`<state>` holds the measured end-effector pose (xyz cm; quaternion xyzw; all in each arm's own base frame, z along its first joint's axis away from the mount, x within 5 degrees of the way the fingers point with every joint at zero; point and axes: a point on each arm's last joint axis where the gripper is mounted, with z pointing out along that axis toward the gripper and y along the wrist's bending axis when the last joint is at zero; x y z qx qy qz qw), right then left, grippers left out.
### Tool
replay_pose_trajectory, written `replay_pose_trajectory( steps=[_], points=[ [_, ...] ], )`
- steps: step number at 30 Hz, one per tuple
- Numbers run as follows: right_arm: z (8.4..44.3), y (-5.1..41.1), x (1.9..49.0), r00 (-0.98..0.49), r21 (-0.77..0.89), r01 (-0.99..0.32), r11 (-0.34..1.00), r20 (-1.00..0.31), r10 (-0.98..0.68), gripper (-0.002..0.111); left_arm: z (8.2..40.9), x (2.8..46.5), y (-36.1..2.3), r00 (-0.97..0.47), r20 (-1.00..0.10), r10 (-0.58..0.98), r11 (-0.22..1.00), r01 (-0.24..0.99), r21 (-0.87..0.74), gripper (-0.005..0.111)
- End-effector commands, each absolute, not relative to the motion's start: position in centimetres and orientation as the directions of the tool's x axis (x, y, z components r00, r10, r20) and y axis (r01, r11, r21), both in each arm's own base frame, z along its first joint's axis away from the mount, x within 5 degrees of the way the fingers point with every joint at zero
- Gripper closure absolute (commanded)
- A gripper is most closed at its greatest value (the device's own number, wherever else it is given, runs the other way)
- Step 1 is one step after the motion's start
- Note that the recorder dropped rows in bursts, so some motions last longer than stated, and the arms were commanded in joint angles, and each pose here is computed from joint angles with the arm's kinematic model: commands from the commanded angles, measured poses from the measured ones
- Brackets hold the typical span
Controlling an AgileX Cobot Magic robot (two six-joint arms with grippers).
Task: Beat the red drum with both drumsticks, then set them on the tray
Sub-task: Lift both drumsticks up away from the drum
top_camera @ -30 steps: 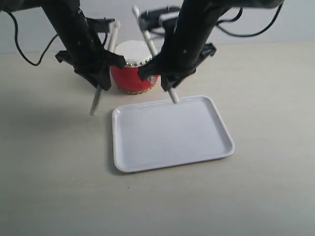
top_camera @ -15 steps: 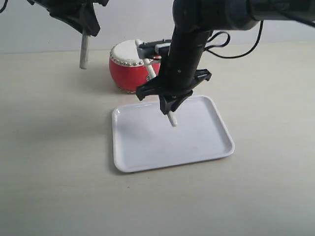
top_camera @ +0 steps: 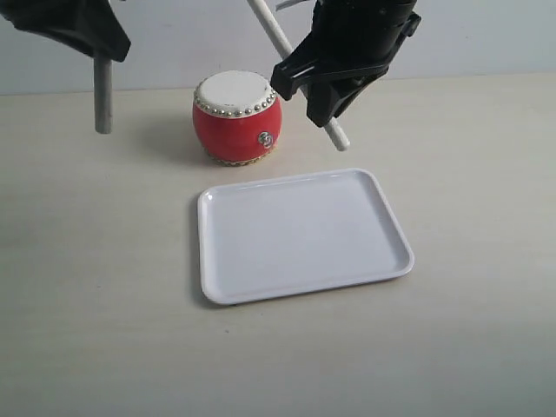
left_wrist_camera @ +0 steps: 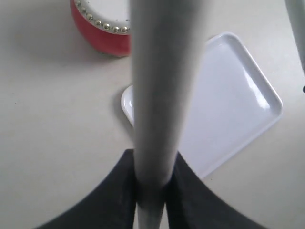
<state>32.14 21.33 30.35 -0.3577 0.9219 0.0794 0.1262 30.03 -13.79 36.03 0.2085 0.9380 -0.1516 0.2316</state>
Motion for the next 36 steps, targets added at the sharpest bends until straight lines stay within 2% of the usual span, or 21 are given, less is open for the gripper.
replay_pose_trajectory(
  steps=[1,11,18,28,36],
  points=[
    [30.7,21.1,32.1,-0.701,0.042,-0.687,0.725,-0.299,-0.648,0.108,34.9,27.7,-12.8,-0.804,-0.513,0.301,0.873,0.449,-0.192,0.107],
    [30.8,21.9,31.7,-0.741,0.148,-0.657,0.74,-0.31,-0.596,0.108,28.7,22.0,-10.8,-0.828,-0.497,0.261,0.877,0.418,-0.236,0.107],
    [30.8,21.9,31.7,-0.742,0.152,-0.656,0.739,-0.31,-0.595,0.108,26.4,19.1,-9.9,-0.832,-0.486,0.268,0.868,0.428,-0.253,0.107],
    [30.5,21.8,31.6,-0.745,0.156,-0.654,0.74,-0.298,-0.596,0.108,26.5,18.5,-9.8,-0.816,-0.536,0.216,0.869,0.411,-0.277,0.107],
    [27.8,21.4,30.9,-0.766,0.168,-0.64,0.75,-0.22,-0.604,0.108,26.5,18.6,-9.8,-0.815,-0.539,0.214,0.869,0.411,-0.276,0.107]
  ],
)
